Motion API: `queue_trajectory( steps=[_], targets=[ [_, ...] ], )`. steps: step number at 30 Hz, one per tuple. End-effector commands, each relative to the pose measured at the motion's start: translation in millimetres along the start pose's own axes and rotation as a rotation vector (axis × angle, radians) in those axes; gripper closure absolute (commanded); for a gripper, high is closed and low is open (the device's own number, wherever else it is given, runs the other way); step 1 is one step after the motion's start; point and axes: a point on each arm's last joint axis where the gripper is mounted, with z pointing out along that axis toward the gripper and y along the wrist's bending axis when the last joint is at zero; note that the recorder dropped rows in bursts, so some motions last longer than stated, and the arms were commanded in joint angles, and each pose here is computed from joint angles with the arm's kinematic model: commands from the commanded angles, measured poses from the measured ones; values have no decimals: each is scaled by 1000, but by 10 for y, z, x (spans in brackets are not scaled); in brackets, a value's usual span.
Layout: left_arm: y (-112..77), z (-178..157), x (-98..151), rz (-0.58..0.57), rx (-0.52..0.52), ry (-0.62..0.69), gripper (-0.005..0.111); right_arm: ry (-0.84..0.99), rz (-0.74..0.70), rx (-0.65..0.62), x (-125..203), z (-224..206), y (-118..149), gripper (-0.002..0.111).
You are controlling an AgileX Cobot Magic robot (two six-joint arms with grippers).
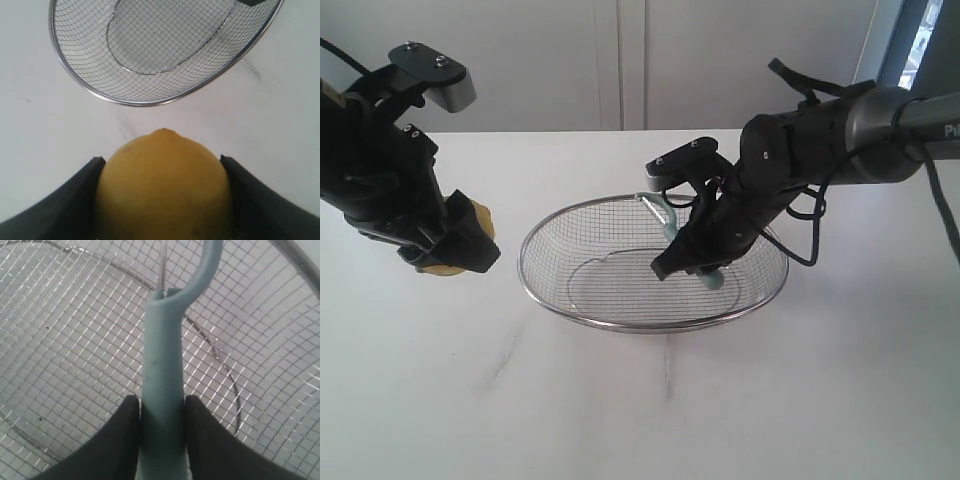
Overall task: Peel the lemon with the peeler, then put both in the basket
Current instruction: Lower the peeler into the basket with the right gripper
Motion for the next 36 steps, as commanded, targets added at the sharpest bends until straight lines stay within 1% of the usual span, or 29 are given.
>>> queue_trajectory(
  steps=[1,9,16,19,36],
  targets=[
    [-37,-53,-21,1,10,-20,107,-8,0,6,-21,-17,-13,108],
    [-37,-53,-21,1,10,-20,107,16,-5,-1,1,-17,-7,108],
    [-37,-53,-21,1,10,-20,107,54,-128,-15,36,-19,2,108],
    [-37,-53,-21,5,10,-20,107,59,-158,-18,42,-19,4,108],
    [-37,-53,-21,5,10,-20,107,88,-156,-25,87,99,6,108]
  ],
)
